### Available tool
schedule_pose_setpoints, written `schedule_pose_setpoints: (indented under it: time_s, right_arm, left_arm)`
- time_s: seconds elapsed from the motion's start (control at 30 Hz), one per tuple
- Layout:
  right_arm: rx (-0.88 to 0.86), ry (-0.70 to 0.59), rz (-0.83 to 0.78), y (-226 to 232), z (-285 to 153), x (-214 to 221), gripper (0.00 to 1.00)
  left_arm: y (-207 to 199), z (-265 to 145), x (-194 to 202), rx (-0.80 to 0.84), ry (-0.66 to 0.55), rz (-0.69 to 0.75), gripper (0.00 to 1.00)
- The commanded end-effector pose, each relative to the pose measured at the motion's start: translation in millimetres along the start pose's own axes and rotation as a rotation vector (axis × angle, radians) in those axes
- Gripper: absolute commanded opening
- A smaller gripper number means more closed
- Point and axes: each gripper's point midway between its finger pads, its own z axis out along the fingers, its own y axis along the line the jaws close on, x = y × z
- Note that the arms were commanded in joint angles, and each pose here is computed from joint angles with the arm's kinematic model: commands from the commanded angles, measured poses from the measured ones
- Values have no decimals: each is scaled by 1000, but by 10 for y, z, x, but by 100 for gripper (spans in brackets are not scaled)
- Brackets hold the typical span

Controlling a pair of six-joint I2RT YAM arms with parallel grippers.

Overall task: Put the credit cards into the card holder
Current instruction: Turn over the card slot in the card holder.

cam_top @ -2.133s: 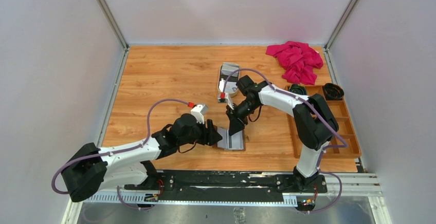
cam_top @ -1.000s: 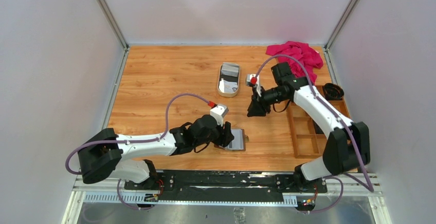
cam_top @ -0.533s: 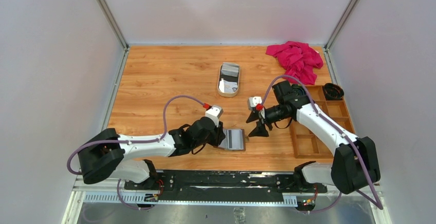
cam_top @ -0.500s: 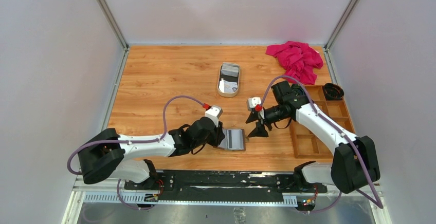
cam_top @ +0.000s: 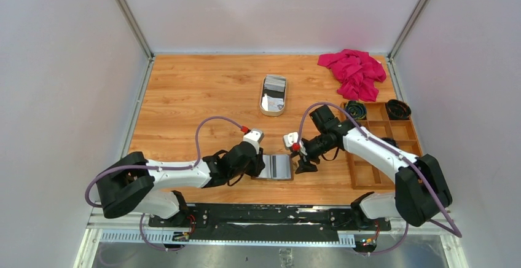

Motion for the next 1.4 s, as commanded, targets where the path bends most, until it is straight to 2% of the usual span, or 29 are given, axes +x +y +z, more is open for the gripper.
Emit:
schedule_pose_setpoints:
  time_s: [0.0, 0.3, 0.4, 0.57, 0.67, 1.07, 1.37]
  right_arm:
    - [-33, 37, -39, 72, 86, 49, 63]
    - [-61, 67, -28, 112, 158, 74, 64]
    - [-68, 57, 38, 96, 157, 13, 65]
    - [-101, 58, 256, 66, 173, -97, 64]
    - [-142, 47, 290, 109, 217, -122, 63]
    - [-145, 254, 394, 67, 314, 243, 58]
    - [-182, 306, 473, 92, 365, 353, 57]
  left_arm:
    - [93, 31, 110, -28, 21, -5, 28]
    - [83, 36, 129, -22, 29, -9, 28]
    - [81, 39, 133, -21, 32, -7, 28]
    - [93, 47, 164, -24, 40, -7, 27]
    - [110, 52, 185, -30, 46, -9, 27]
    - [88, 58, 215, -19, 60, -8, 26]
    - [85, 62, 233, -15, 67, -8, 26]
